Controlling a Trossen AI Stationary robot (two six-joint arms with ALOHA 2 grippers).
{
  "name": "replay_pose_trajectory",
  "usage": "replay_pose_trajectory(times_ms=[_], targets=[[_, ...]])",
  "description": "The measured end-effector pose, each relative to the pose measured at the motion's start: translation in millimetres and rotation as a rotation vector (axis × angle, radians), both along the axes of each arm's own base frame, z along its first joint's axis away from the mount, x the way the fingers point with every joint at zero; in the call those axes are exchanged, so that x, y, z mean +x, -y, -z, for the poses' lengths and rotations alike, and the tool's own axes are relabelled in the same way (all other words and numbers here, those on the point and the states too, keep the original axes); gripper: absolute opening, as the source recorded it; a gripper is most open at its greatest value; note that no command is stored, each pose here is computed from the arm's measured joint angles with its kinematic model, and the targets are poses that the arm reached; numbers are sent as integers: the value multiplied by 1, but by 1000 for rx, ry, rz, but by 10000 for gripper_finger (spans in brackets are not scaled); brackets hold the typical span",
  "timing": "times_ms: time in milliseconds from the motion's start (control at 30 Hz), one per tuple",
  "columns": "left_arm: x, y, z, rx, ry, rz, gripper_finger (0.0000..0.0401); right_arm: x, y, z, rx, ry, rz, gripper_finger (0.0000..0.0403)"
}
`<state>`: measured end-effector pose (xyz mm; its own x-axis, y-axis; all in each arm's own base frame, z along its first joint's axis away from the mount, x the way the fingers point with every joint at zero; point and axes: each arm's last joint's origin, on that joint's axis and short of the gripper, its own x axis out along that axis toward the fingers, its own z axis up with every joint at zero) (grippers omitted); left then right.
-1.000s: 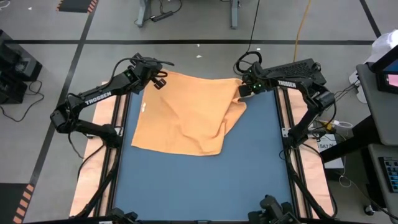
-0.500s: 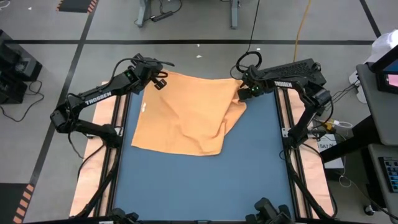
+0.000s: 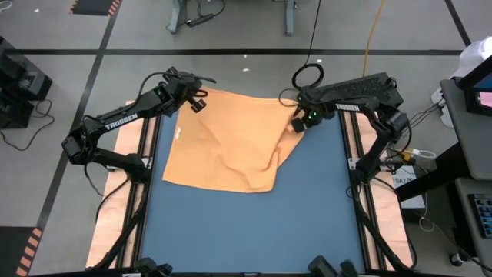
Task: Roll towel into tight, uniform cylinder
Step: Fold the orange microfiber cloth
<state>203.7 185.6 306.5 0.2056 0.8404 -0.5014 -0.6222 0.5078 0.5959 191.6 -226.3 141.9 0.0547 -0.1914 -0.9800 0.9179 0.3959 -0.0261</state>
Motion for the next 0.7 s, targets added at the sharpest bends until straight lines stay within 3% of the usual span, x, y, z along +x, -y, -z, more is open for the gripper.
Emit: replay_pose_trajectory(times_ms=[267, 600, 700], targets=[[0, 1, 1, -15, 8, 6, 2, 13, -21, -13, -27, -8, 12, 20], [1, 1, 1, -33, 32, 26, 2, 4, -8, -15, -112, -46, 50, 184], [1, 1, 1, -33, 32, 26, 2, 0, 2, -14, -139, -24, 62, 216]])
